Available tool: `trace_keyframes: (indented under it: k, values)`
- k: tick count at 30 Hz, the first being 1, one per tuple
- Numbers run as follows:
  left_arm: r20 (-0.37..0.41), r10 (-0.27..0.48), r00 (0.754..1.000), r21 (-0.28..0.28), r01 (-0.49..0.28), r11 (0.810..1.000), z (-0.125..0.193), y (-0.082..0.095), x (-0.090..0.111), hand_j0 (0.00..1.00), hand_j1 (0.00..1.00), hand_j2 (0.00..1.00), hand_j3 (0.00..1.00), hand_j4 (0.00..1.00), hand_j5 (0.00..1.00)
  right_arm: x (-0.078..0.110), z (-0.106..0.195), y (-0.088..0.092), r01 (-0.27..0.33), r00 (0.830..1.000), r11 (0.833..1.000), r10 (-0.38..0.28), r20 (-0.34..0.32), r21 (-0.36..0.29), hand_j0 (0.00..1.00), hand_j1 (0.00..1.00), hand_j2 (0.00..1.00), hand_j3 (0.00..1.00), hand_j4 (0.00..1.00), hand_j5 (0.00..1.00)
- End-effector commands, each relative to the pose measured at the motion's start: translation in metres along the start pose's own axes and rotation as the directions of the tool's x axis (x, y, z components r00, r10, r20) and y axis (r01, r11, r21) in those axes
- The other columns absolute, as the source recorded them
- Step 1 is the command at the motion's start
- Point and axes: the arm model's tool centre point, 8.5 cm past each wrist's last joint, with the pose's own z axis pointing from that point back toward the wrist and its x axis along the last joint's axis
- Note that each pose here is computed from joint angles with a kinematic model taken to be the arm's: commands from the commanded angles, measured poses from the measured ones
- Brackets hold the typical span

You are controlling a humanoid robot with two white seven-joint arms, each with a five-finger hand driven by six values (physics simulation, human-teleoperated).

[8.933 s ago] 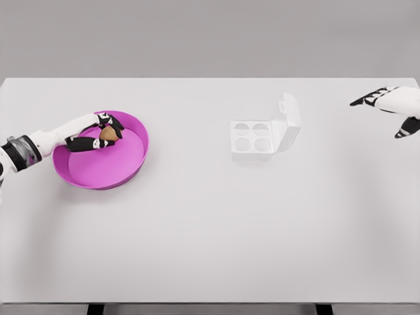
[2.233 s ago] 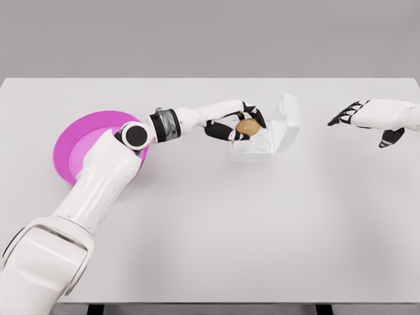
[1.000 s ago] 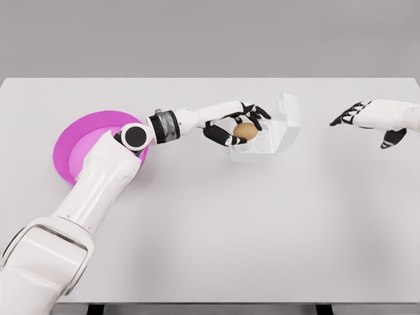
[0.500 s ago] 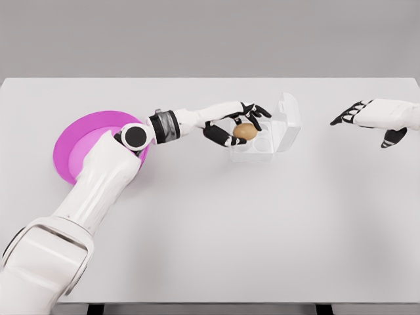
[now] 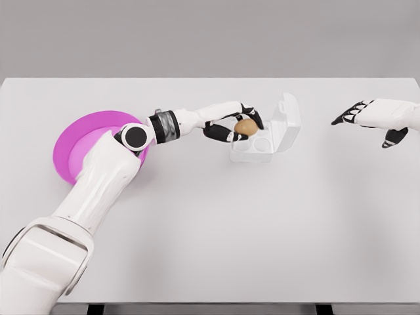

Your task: Pack egg into the box and close the box lid

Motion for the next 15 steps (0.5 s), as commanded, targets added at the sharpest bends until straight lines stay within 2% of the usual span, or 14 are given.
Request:
trace_keyframes:
  k: [1, 2, 7, 15]
  values:
    - [0.002, 0.005, 1.0, 0.008, -0.005, 1.0, 0.0001, 0.0011, 0.0003, 0.47, 0.47, 0.47, 0.47, 0.47, 0.47, -0.0017, 0.0013, 0.0004, 0.006, 1.0, 1.0, -0.006, -0.005, -0.002, 1.0, 1.0, 1.0, 1.0, 1.0, 1.0]
    - [0.001, 0.004, 1.0, 0.007, -0.004, 1.0, 0.0001, 0.001, 0.0002, 0.56, 0.56, 0.56, 0.56, 0.56, 0.56, -0.0017, 0.0013, 0.0004, 0.006, 1.0, 1.0, -0.006, -0.005, -0.002, 1.0, 1.0, 1.0, 1.0, 1.0, 1.0]
    - [0.002, 0.005, 1.0, 0.008, -0.005, 1.0, 0.0001, 0.0011, 0.0003, 0.73, 0.73, 0.73, 0.73, 0.73, 0.73, -0.0015, 0.0011, 0.0011, 0.007, 1.0, 1.0, -0.007, -0.004, -0.001, 1.0, 1.0, 1.0, 1.0, 1.0, 1.0]
    - [0.002, 0.006, 1.0, 0.009, -0.006, 1.0, 0.0002, 0.0012, 0.0003, 0.76, 0.76, 0.76, 0.76, 0.76, 0.76, -0.0039, 0.002, 0.0023, 0.012, 1.0, 1.0, -0.012, -0.011, 0.001, 1.0, 1.0, 1.0, 1.0, 1.0, 1.0]
